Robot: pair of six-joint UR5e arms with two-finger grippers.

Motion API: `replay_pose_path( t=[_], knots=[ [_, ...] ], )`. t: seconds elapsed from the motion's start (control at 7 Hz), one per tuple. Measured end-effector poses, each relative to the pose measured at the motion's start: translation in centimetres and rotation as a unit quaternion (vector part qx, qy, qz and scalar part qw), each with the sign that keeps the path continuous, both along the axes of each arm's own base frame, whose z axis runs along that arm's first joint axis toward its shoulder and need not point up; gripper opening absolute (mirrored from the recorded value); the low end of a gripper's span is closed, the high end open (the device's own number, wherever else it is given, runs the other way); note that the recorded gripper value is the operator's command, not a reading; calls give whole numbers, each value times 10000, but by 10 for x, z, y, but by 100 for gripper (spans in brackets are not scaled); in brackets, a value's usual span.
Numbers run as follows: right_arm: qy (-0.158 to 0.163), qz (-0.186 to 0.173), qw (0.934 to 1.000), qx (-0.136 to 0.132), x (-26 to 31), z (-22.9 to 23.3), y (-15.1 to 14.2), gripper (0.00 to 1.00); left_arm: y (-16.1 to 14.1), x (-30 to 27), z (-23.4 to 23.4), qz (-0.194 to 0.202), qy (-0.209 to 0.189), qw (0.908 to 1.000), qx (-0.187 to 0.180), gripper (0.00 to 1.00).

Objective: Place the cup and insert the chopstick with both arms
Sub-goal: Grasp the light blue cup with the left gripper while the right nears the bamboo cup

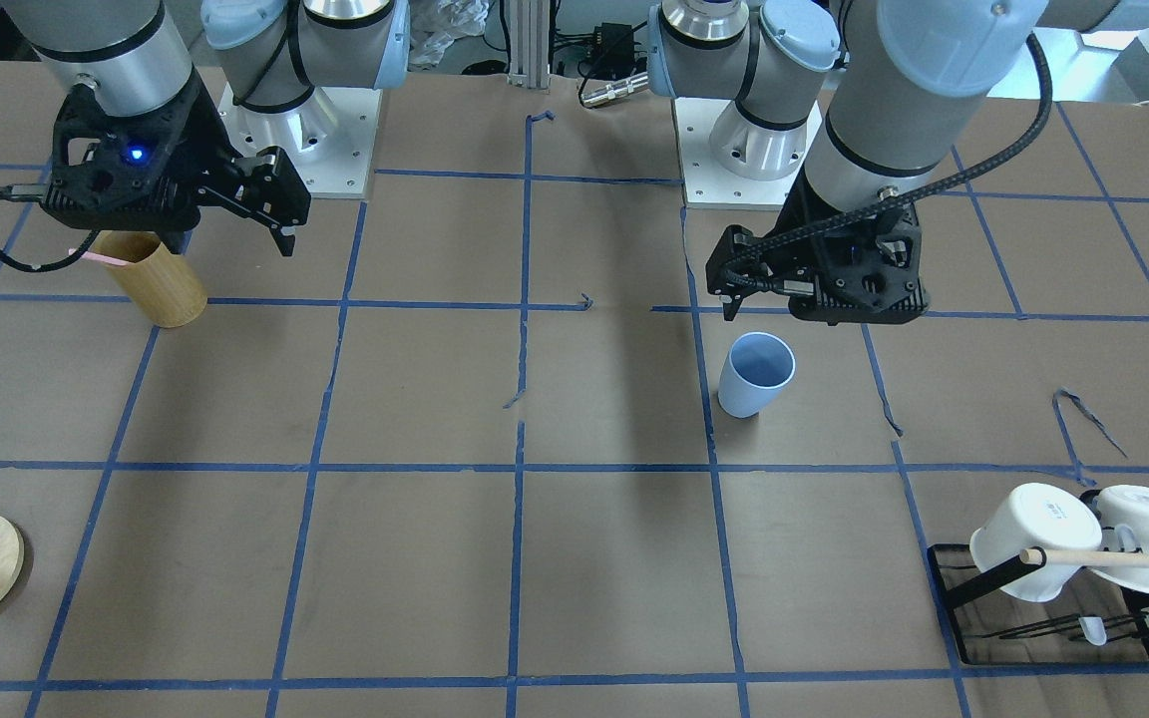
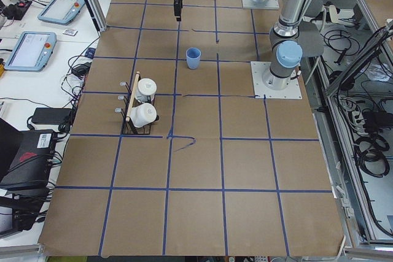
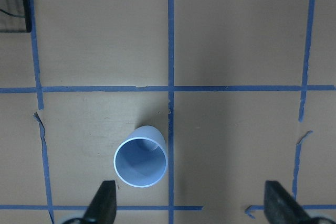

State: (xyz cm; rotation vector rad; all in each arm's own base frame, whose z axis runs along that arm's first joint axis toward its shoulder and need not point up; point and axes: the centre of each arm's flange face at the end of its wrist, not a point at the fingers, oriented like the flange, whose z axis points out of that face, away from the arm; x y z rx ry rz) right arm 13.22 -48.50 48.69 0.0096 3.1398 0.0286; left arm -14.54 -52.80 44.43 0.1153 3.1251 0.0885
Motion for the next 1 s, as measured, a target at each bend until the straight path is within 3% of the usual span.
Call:
replay_pose_path(
  t=[0.14, 0.43, 0.57, 1.0],
  knots=[
    [1, 35, 10000, 1, -1, -1, -1, 100, 4, 4, -31, -218, 0, 9994, 269, 100],
    [2, 175, 9998, -71, -2, 3, -1, 100, 26, 21, -121, -257, -133, 9978, 596, 100],
    [-19, 175, 9997, -191, -3, 7, -2, 100, 39, 28, -156, -250, -341, 9973, 593, 92],
    [-13, 92, 9993, -356, -23, 12, -9, 100, 45, 29, -187, -260, -500, 9971, 506, 85]
  ],
)
